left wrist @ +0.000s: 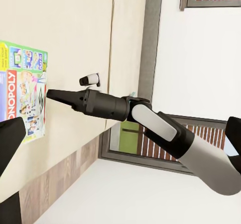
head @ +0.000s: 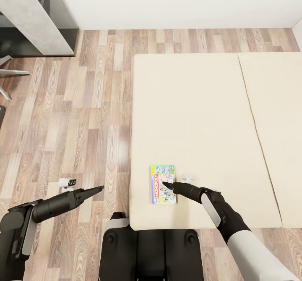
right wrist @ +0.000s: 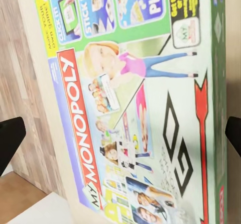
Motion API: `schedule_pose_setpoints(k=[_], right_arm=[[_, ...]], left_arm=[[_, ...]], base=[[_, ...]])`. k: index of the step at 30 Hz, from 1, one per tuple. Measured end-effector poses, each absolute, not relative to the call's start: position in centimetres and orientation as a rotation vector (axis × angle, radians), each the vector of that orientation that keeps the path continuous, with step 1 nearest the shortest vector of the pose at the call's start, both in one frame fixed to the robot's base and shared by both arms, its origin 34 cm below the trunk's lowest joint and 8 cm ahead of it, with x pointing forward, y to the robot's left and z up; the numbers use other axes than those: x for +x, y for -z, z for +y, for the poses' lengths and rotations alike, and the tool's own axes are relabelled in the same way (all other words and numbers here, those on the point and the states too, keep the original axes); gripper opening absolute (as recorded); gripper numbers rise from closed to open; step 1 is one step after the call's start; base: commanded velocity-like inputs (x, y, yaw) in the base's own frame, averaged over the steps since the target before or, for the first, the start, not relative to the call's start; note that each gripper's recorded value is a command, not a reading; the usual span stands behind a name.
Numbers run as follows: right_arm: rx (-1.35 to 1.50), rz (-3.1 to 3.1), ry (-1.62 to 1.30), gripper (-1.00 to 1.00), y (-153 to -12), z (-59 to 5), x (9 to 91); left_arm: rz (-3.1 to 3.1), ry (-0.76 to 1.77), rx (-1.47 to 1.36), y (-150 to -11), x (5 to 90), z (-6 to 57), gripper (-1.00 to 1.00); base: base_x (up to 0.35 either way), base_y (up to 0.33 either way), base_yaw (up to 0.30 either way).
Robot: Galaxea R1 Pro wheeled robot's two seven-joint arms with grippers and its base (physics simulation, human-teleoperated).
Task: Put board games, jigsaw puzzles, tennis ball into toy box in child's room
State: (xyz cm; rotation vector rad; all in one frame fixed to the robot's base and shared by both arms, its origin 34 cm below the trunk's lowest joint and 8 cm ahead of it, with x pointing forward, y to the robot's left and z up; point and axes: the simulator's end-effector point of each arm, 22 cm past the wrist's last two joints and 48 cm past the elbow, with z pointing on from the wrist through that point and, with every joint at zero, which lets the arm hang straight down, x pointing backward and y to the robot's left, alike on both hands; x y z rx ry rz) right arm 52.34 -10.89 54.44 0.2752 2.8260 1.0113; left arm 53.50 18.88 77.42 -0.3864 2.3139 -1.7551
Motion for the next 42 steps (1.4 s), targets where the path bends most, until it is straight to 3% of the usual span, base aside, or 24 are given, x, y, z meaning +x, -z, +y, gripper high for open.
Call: schedule_pose_setpoints(k=[42], right_arm=[[0.273, 2.826, -1.011, 1.0, -54.44, -10.86, 52.33]], left_arm=[[2.317, 1.752, -0.386, -77.38, 53.48, 18.94, 1.0]], base=[[0.0, 0.026, 0.0]])
